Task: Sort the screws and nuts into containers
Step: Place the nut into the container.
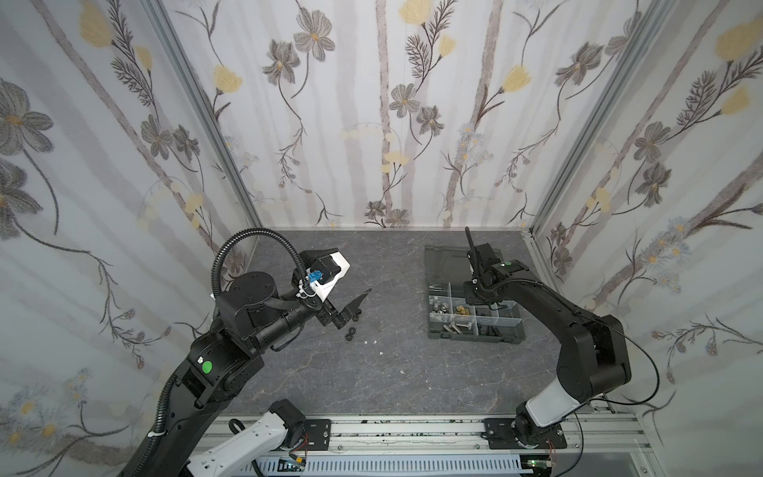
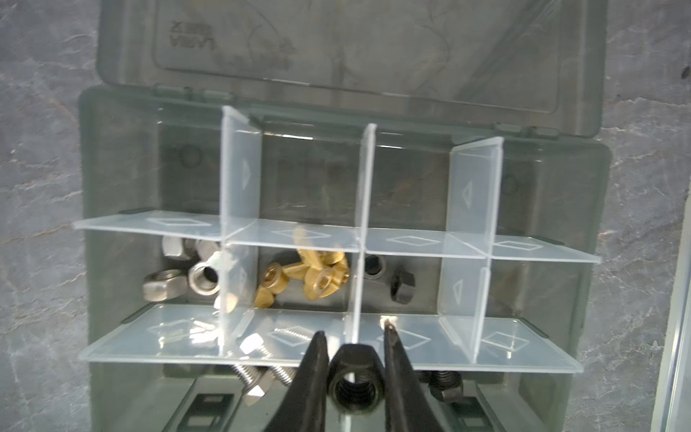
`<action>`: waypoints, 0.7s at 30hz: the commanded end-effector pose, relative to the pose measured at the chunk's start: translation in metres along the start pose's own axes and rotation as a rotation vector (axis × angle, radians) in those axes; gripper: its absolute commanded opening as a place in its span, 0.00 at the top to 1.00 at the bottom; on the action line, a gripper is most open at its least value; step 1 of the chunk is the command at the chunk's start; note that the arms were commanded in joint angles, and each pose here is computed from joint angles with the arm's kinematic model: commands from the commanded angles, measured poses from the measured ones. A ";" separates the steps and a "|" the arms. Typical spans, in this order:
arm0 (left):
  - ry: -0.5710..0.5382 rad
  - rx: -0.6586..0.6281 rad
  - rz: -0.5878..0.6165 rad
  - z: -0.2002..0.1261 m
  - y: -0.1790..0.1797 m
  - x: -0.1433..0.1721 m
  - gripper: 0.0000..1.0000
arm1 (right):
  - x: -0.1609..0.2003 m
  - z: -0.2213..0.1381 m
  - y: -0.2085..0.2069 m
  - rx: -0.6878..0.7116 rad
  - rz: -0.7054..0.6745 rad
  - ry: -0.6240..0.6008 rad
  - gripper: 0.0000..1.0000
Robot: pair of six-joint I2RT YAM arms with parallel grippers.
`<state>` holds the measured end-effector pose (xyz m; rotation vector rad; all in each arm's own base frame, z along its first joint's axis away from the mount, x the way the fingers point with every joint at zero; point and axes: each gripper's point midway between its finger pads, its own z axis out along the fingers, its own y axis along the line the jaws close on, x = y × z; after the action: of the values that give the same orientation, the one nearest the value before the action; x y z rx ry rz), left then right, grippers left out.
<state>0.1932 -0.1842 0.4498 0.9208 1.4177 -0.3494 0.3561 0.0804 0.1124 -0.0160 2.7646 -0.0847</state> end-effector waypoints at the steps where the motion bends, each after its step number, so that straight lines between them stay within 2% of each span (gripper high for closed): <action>1: -0.030 -0.004 0.006 0.000 0.002 -0.008 0.00 | -0.004 0.004 -0.013 0.018 0.011 -0.017 0.78; 10: -0.018 -0.010 0.008 0.002 0.003 -0.005 0.00 | 0.018 0.042 -0.025 0.027 0.024 0.039 0.79; 17: -0.018 -0.007 0.006 0.002 0.003 -0.006 0.00 | 0.019 0.047 -0.031 0.050 0.014 0.043 0.78; 21: -0.015 -0.005 0.006 0.004 0.003 -0.006 0.00 | 0.020 0.049 -0.032 0.057 0.011 0.049 0.73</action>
<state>0.1966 -0.1868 0.4478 0.9253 1.4275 -0.3484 0.3535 0.0479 0.0627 0.0267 2.8162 -0.1376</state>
